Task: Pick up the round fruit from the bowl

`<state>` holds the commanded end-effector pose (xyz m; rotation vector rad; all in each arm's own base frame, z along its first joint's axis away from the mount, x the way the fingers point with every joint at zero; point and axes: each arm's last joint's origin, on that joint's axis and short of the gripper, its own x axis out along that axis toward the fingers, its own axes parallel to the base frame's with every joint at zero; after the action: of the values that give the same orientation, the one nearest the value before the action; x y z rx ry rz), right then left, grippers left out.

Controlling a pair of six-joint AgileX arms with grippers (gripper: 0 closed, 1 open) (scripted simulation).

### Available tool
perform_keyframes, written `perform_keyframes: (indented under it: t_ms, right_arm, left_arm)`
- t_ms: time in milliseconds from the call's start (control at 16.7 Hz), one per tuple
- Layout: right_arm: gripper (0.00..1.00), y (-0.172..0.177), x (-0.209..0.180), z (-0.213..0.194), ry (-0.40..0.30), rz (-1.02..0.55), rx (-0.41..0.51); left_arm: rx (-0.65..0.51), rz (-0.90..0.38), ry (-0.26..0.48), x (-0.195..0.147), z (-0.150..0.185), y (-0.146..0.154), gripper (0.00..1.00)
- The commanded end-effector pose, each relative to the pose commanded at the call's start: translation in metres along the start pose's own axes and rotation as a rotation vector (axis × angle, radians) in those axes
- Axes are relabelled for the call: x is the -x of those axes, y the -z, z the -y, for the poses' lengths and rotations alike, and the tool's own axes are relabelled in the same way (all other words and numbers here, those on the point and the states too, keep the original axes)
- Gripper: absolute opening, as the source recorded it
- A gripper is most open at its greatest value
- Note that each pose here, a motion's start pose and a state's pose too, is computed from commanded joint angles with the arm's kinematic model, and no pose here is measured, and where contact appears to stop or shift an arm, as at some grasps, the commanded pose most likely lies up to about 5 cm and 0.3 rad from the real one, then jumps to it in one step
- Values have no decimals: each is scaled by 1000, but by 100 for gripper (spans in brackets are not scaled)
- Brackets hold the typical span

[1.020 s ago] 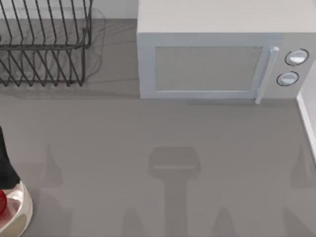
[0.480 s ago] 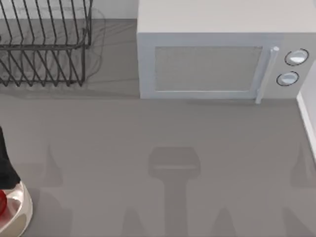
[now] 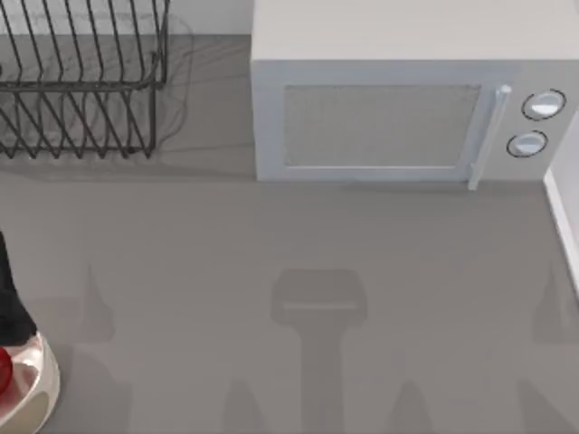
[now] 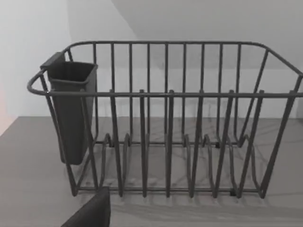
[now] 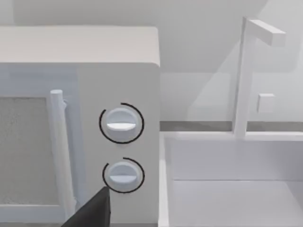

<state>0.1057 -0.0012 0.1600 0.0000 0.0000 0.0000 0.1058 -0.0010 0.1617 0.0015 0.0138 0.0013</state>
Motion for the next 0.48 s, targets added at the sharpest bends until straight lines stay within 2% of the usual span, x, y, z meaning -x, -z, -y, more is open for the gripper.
perform_keyframes:
  t_ms: [120, 240, 480]
  right_arm:
    - [100, 0, 0, 0, 0, 0, 0]
    - [100, 0, 0, 0, 0, 0, 0]
    - [100, 0, 0, 0, 0, 0, 0]
  left_arm:
    - [-6, -61, -5, -1, -1, -6, 100]
    - [-15, -177, -12, -3, -2, -14, 100]
    - [-32, -538, -23, -20, -5, -31, 100]
